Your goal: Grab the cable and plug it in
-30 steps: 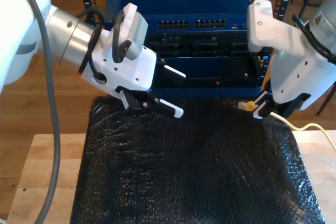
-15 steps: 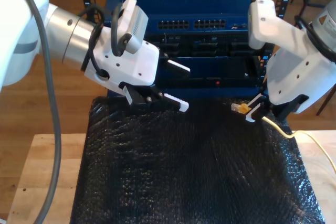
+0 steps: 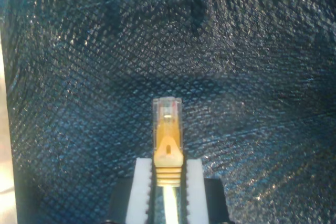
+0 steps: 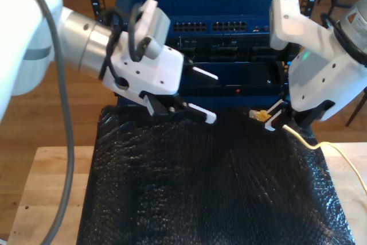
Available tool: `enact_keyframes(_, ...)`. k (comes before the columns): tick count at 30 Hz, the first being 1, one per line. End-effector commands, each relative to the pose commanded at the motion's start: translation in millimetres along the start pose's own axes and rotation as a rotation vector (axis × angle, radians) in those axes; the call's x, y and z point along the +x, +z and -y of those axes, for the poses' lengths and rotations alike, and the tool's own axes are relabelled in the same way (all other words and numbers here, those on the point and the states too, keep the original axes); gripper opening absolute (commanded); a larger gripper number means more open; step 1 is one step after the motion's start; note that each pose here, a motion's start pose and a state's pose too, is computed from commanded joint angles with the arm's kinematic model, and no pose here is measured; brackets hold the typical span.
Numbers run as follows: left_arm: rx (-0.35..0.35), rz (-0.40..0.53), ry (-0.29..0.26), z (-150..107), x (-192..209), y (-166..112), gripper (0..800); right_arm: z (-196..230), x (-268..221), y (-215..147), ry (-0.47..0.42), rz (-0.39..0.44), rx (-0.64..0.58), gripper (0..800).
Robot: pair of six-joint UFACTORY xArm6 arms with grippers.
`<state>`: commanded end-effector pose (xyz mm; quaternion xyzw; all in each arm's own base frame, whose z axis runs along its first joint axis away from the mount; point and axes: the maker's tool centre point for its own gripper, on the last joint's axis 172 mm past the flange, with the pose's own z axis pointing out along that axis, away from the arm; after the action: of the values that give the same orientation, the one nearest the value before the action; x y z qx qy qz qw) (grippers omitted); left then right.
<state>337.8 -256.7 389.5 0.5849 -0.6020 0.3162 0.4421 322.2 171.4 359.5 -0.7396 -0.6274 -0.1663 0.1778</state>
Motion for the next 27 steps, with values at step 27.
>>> enact_keyframes(27,0.007,0.0,0.001,2.6,-0.5,-2.0,800,-20.1,50.2,15.0,-0.056,-0.019,0.032,4)
